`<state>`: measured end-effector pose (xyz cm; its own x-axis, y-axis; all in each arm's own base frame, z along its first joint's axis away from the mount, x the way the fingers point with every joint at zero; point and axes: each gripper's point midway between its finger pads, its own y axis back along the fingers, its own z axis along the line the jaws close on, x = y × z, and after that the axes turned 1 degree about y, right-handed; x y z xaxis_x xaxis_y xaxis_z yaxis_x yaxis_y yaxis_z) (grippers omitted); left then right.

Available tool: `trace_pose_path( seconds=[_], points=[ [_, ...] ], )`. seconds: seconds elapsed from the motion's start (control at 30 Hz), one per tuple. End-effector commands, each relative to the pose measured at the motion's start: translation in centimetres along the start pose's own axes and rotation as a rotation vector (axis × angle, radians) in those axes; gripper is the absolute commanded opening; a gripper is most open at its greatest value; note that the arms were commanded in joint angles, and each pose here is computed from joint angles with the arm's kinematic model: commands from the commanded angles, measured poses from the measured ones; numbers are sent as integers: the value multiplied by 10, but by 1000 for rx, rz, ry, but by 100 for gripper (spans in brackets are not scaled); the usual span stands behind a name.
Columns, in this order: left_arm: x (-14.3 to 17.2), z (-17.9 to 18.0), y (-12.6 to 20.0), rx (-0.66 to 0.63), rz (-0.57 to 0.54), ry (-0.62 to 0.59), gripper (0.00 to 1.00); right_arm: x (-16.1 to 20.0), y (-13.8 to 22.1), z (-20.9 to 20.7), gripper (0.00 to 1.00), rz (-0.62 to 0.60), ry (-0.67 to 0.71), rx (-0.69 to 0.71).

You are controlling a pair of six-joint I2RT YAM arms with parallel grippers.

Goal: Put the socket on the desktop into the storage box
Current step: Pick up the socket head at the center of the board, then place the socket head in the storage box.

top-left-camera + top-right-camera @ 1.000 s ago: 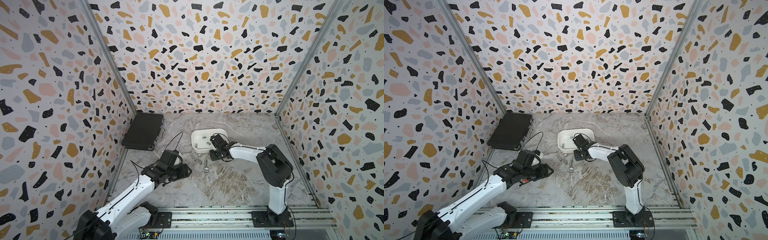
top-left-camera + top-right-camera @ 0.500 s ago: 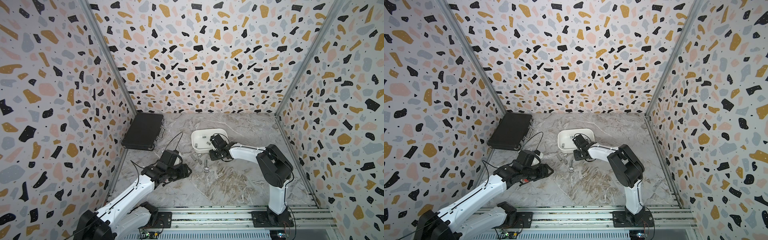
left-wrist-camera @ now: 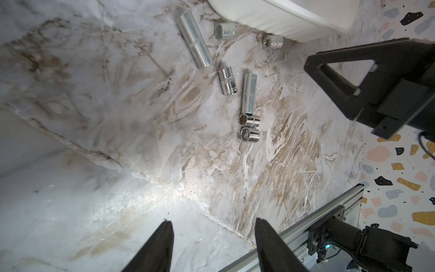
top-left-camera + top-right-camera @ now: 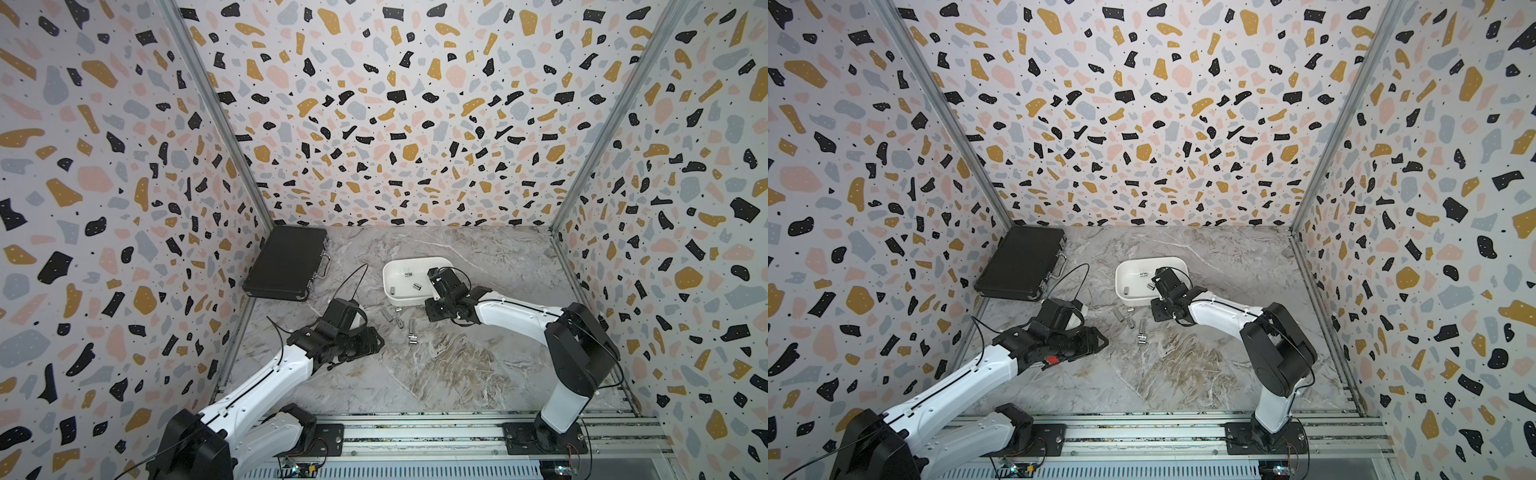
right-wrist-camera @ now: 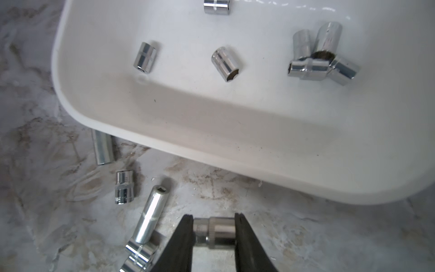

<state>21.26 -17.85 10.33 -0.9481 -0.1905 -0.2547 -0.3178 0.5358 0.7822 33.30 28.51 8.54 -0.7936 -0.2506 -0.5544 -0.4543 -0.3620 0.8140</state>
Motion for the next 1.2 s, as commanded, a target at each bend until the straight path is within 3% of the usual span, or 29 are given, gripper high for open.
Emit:
trace_pose_path(
  seconds=[0.0,0.53,1.17],
  points=[
    [-23,-18,3,44,-63,-17,59,-3,23,3,32,-15,1,-13],
    [-58,-44,0,55,-97,-51,59,-39,55,1,32,-30,-10,14],
    [-76,-53,0,45,-114,-66,59,-80,17,-20,32,115,-105,53]
  ],
)
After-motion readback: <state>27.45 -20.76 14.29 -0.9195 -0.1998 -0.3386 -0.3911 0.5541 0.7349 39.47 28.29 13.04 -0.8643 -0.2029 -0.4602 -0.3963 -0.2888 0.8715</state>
